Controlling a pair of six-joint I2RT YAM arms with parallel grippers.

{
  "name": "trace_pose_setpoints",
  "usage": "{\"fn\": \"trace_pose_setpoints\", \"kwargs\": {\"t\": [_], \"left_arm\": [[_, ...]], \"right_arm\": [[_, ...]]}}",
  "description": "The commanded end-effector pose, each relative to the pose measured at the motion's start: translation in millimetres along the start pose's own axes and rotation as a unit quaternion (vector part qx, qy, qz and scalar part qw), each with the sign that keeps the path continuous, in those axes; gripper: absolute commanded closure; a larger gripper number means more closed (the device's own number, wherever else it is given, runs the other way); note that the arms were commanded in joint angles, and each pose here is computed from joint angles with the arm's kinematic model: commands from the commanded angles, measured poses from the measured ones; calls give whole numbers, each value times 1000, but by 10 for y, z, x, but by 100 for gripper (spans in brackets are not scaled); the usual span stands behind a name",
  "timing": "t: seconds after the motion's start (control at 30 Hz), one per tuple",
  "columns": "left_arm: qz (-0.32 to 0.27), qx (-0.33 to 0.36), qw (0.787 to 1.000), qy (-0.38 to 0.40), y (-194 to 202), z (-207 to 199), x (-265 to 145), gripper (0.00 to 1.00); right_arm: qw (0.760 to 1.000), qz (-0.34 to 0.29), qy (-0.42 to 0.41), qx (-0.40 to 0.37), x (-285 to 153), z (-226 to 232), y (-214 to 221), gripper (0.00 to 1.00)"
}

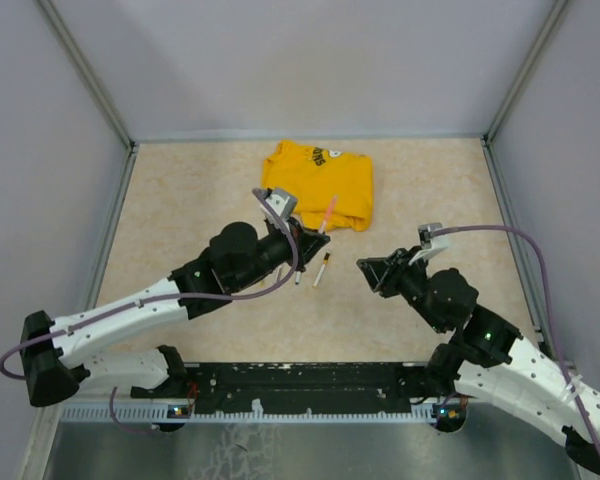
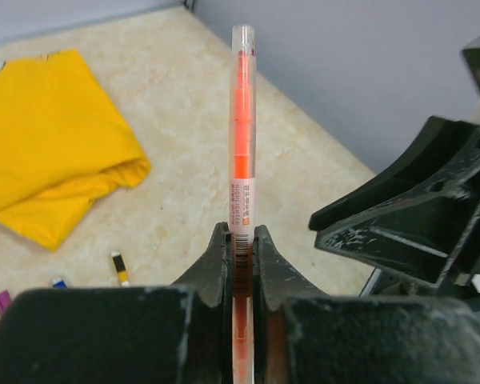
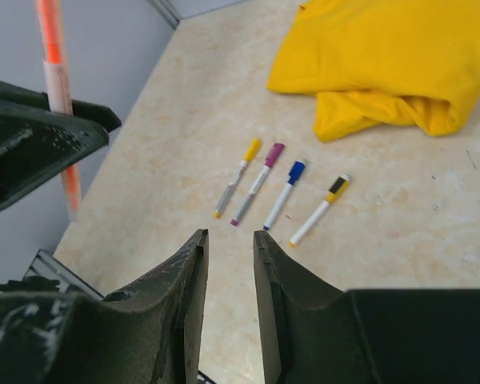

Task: Insert the pens into the pen caps
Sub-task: Place the pen at the center of the board.

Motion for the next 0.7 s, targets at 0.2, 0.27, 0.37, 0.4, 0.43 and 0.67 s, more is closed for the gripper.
{"fn": "trace_pose_setpoints", "kwargs": {"t": [0.2,0.27,0.37,0.4,0.43,0.67], "left_arm": [[120,-18,976,-180,628,493,242,100],[130,-21,966,-225,705,606,262,100],[138,-23,953,-268,780,805,252,100],[142,-26,950,-278,804,879,238,100],[143,-30,947,-287,812,949,220,100],[156,-54,931,-326,738,1523,-12,100]], "right_arm": [[996,13,88,28,-49,-173,79,69],[995,15,90,29,-43,-178,98,69],[995,20,92,28,-32,-182,129,69],[995,23,93,29,-29,-186,144,69],[995,25,93,30,-26,-186,156,69],[995,36,85,34,-4,-177,234,69]]}}
Point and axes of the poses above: each gripper's point midway between its finger pads, its own x axis out along the fingers, its own z axis along the line the jaws close on, y = z × x, the point moved 8 cm from there along -x, back along the fingers, and after that the axes turned 13 degrees about -x, right-handed, at the moved point
